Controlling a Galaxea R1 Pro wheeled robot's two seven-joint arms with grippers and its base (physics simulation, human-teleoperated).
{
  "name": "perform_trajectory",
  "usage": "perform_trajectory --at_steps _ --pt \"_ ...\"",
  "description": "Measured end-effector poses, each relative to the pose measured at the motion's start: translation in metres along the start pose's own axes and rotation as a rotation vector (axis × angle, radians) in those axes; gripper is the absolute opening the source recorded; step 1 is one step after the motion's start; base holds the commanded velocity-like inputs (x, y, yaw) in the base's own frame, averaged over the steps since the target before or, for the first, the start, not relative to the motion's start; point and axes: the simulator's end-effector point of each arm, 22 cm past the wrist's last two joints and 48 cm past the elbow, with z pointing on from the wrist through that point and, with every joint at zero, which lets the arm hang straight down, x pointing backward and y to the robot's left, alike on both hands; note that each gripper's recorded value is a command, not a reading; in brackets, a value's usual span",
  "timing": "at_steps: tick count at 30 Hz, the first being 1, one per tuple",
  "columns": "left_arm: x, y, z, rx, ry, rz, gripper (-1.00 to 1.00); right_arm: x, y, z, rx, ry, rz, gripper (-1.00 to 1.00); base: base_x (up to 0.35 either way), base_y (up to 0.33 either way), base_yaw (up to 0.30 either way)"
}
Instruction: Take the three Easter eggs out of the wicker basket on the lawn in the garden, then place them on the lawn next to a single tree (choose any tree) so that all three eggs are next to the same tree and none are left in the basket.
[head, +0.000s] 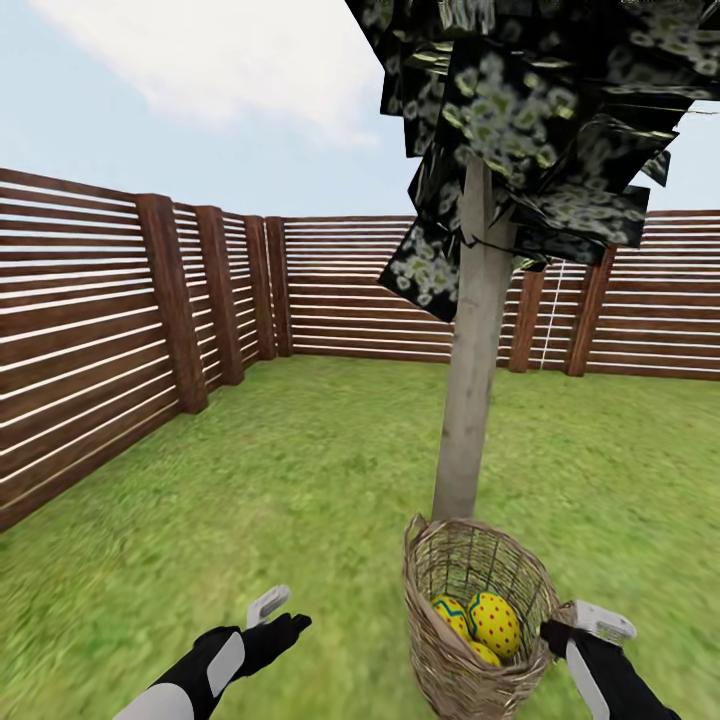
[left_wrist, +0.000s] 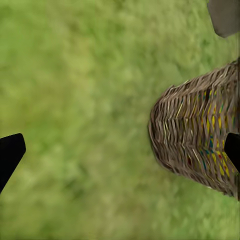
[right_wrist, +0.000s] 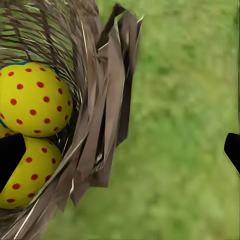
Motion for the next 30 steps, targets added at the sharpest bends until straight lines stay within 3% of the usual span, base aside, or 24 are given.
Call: perform_trajectory --at_steps 30 --pt "-0.034 -0.037 -0.040 -0.001 0.007 0.001 1.00 -0.055 0.002 -0.039 0.002 -0.026 -0.006 1.00 0.000 0.000 0.000"
